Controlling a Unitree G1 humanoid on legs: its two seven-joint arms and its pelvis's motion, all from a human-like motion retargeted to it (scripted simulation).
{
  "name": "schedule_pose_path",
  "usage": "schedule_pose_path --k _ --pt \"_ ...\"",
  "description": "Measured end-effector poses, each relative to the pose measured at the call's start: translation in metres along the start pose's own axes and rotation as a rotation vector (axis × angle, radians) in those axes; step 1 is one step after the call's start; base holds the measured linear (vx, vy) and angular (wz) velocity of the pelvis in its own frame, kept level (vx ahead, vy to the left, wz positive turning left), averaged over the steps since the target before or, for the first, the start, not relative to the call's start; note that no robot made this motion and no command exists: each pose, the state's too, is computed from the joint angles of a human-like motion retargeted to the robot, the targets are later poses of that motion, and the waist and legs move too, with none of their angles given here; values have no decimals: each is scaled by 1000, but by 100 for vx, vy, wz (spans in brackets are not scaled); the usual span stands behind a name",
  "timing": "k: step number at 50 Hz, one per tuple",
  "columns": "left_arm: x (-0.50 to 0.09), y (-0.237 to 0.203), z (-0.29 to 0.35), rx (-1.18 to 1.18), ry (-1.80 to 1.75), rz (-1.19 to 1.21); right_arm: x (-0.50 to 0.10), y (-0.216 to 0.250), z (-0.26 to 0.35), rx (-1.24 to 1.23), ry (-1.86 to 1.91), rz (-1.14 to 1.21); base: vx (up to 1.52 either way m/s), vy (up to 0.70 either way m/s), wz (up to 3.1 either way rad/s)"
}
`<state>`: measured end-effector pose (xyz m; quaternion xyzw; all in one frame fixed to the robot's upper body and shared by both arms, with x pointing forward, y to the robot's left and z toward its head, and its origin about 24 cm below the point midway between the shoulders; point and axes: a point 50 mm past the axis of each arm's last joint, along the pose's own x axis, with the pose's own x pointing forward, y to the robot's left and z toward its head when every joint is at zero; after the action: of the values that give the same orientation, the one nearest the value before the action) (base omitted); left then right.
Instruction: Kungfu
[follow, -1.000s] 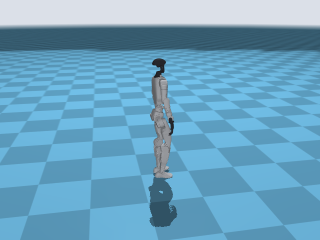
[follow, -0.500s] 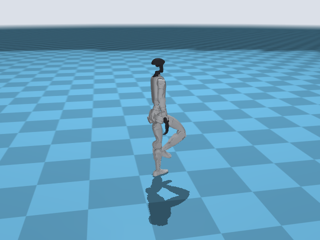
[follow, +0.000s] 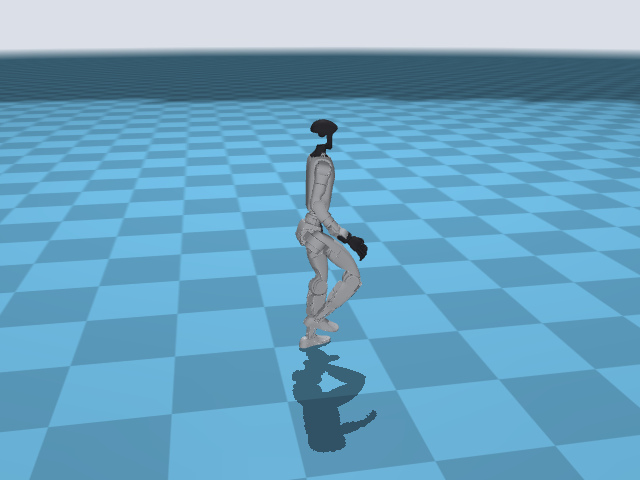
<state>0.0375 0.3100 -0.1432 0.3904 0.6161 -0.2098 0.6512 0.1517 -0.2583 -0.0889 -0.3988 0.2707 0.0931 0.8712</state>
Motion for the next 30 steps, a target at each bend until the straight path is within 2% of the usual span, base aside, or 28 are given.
schedule_pose_path --k 3,5,8,10,12,13,15,17,18,20,22,24,27,30 --pt "-10 15 -20 -333 -41 153 -21 -3 12 179 -148 9 25 5 -54" --pt "-25 48 -32 -609 -135 327 -34 0 21 335 -251 43 16 15 -17" --pt "-71 147 -29 -1033 -528 712 -47 5 26 565 -329 60 -46 72 218" --pt "-130 221 -25 -1273 -927 969 -51 16 30 713 -335 58 -84 70 319" --pt "-224 297 2 -1381 -1526 1108 -47 16 51 845 -407 22 -40 -47 264" --pt "-281 328 24 -1370 -1881 1068 -43 5 62 893 -467 -14 -39 -103 182" --pt "-402 355 78 -1109 -2552 761 -41 -13 79 956 -575 -68 -40 -109 34" --pt "-502 338 115 -606 -2968 436 -36 -22 106 965 -697 -16 -32 -62 -41" --pt "-535 321 135 -375 -3068 302 -34 -25 115 956 -740 30 13 -31 -18" --pt "-563 285 200 -96 -3105 17 -38 -17 114 983 -730 101 74 -12 -8" --pt "-551 250 266 -58 -3035 -275 -54 -9 95 1005 -675 106 84 16 34" --pt "-550 211 305 46 -2978 -545 -60 -20 95 986 -712 86 8 35 55" --pt "-552 146 347 235 -2851 -976 -63 -43 102 950 -797 52 -39 33 38" --pt "-548 93 370 321 -2680 -1355 -61 -62 117 944 -905 10 -42 23 -7"
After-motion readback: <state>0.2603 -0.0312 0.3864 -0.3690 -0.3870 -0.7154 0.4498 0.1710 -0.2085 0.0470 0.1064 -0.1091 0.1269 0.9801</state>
